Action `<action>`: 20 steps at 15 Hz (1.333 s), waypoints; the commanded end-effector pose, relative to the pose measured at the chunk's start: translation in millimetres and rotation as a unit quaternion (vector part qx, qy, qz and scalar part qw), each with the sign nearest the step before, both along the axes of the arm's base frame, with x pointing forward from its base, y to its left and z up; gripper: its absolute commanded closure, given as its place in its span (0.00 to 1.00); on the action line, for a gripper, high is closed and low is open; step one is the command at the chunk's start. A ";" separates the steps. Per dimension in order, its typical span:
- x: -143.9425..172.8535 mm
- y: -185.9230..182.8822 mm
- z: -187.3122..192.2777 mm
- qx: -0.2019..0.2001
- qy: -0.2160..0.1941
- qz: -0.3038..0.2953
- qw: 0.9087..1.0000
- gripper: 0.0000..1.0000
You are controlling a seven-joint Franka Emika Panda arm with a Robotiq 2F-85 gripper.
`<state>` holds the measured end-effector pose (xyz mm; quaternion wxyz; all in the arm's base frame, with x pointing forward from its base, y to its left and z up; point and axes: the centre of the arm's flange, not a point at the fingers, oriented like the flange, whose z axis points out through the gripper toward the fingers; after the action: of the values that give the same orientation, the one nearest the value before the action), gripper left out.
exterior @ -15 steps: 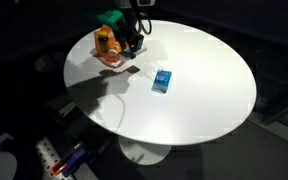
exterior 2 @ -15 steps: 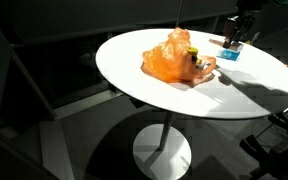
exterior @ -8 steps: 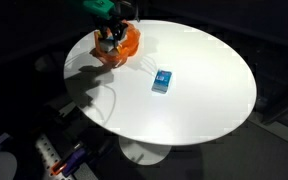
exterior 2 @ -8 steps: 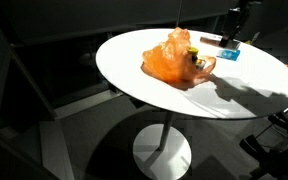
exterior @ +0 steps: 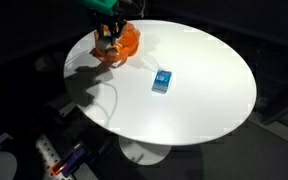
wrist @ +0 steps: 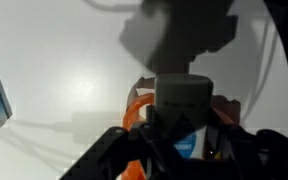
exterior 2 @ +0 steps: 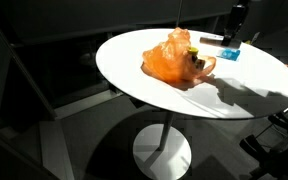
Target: Pick up the white container on the left side of the table and put it in the orange plastic
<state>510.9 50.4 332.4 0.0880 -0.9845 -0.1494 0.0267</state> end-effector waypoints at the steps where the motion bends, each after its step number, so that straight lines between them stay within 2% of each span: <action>1: 6.0 -1.7 -5.2 -0.002 0.004 0.002 1.000 0.75; 10: 54.8 8.2 -26.2 0.003 0.009 0.012 1.000 0.75; 19: 105.0 47.3 -48.8 0.013 0.013 0.039 0.999 0.75; 20: 108.2 49.6 -49.3 0.011 0.011 0.040 0.999 0.29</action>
<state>594.9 91.1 279.9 0.1034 -0.9781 -0.1769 0.0373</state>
